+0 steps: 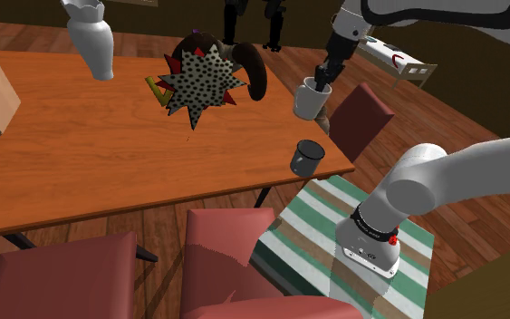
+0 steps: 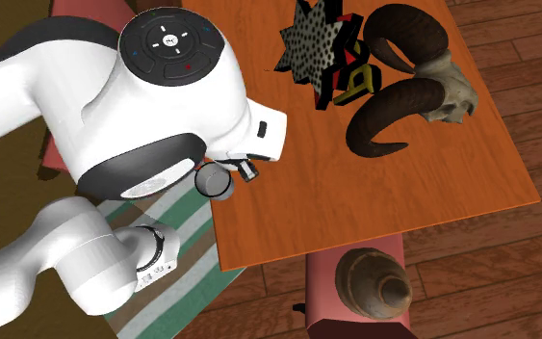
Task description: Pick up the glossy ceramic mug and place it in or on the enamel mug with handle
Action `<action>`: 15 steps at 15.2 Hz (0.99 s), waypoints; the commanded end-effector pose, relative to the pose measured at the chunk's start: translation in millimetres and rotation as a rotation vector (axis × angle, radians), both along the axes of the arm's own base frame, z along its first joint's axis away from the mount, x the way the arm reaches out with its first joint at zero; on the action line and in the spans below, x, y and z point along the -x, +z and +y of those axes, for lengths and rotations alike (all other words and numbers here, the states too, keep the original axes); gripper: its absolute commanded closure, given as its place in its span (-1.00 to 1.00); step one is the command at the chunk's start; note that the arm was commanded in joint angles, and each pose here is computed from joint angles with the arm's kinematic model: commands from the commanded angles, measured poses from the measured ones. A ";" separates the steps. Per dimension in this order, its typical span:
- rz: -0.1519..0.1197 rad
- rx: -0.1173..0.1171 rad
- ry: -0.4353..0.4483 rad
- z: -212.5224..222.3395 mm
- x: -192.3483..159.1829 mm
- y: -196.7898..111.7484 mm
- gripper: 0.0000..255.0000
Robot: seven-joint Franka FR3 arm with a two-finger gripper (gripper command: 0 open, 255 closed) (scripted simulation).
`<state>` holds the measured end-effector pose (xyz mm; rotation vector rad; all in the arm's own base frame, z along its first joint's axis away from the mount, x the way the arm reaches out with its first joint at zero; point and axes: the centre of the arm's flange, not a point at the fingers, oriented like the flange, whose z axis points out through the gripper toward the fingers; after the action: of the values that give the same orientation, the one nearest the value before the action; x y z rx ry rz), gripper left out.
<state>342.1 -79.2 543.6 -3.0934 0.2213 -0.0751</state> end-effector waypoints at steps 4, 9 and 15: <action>0.000 0.001 -0.001 39.4 52.3 3.0 1.00; 0.000 0.001 -0.001 47.4 61.9 -17.2 1.00; 0.000 0.001 -0.001 47.4 61.9 -48.9 1.00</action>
<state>279.9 -31.6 500.5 -3.0942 0.2236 -0.0742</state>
